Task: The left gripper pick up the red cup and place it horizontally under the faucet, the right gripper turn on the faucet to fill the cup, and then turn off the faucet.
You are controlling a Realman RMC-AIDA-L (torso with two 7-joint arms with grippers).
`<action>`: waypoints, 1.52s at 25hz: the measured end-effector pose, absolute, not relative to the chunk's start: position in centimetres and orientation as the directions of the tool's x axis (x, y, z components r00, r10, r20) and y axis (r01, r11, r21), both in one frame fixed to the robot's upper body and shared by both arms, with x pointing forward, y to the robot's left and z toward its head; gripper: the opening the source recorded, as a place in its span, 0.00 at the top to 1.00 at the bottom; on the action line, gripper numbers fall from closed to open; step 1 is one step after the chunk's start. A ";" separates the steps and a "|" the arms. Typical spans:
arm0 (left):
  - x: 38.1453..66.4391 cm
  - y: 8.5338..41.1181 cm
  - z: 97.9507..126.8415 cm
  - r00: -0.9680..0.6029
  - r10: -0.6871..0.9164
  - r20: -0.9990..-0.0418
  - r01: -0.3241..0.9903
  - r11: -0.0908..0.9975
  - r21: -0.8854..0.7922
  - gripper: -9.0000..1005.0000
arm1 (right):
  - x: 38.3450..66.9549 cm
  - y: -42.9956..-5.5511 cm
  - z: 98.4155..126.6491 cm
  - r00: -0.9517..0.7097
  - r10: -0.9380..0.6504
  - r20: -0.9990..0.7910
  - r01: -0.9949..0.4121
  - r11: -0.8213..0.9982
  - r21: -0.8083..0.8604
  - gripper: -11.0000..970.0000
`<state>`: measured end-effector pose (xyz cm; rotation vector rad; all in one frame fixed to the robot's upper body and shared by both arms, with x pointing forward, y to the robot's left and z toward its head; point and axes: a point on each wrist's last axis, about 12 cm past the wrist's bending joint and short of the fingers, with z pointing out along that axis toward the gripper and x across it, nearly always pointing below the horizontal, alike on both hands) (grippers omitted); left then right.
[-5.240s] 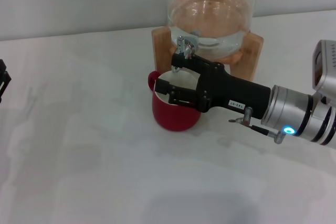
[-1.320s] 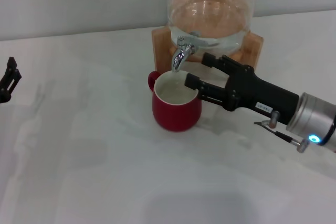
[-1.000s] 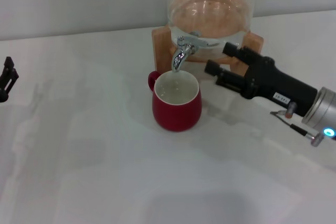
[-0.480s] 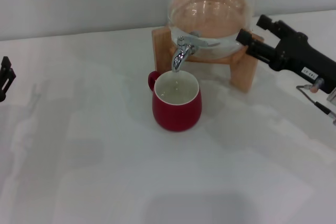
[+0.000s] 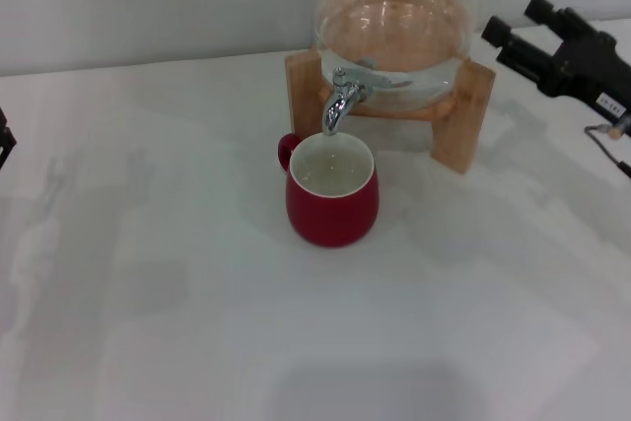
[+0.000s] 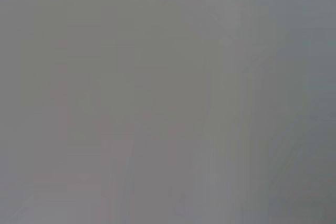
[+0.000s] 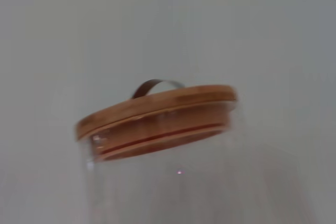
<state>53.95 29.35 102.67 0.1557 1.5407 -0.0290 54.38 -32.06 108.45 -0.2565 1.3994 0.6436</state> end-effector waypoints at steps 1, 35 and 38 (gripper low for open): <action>54.0 29.4 102.7 0.032 0.078 -0.996 0.114 0.990 0.081 0.12 | 54.5 -32.3 108.5 0.043 0.263 -0.964 -0.545 0.814 0.198 0.10; 54.2 30.6 103.0 0.052 -0.003 -0.999 -0.006 1.000 -0.004 0.12 | 55.2 -38.2 108.4 0.175 0.127 -0.976 -0.112 0.988 0.108 0.10; 54.1 30.7 103.0 0.053 -0.015 -0.998 -0.022 1.000 -0.016 0.12 | 55.1 -38.5 108.6 0.188 0.129 -0.974 -0.101 0.989 0.111 0.10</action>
